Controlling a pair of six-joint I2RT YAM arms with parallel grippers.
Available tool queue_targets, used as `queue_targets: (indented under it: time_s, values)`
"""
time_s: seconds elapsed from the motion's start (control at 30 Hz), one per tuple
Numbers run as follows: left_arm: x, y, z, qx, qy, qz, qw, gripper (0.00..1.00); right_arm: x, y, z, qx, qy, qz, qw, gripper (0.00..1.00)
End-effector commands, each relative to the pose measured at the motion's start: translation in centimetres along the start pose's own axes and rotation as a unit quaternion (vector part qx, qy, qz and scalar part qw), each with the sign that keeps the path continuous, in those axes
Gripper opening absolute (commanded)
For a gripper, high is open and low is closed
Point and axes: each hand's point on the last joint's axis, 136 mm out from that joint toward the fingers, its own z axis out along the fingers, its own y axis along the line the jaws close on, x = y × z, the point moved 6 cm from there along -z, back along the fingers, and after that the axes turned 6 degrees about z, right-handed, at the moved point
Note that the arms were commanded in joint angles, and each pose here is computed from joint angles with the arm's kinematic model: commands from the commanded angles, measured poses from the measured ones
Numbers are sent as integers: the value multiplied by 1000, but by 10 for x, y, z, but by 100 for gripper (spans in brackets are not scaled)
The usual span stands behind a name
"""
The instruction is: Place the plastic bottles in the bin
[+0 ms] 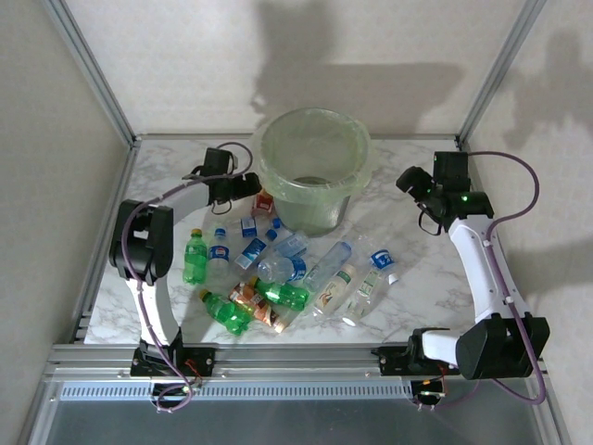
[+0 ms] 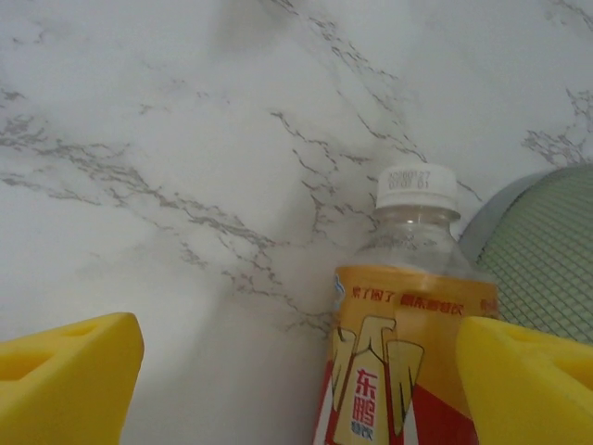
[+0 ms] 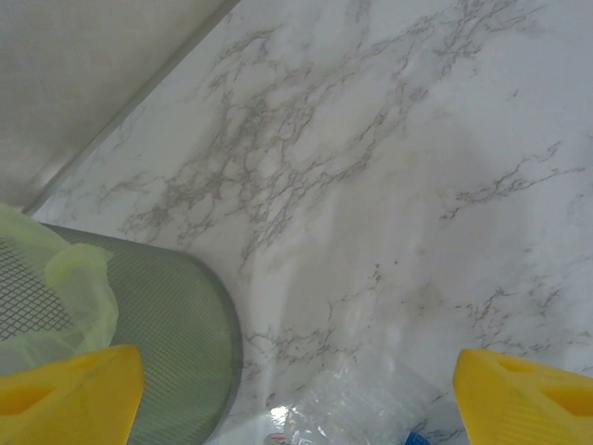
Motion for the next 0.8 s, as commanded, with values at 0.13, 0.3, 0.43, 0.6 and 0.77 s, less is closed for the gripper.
queue_targets:
  time_s: [0.13,0.3,0.43,0.6,0.77]
  values:
    - [21,-24,-8,20,22,24,999,86,5,0,-5,-2,-4,2,1000,87]
    - [37,-28,0,19,44,30,998,86,7,-3,-5,0,-1,2,1000,87]
    - [43,-23,5,6,53,26,998,85,9,-4,-5,-1,1,1,1000,87]
    - [41,-3,3,-47,44,11,998,82,10,-4,-6,-2,0,1,1000,87]
    - [36,7,2,-85,39,13,996,81,12,-6,-6,-2,1,3,1000,88]
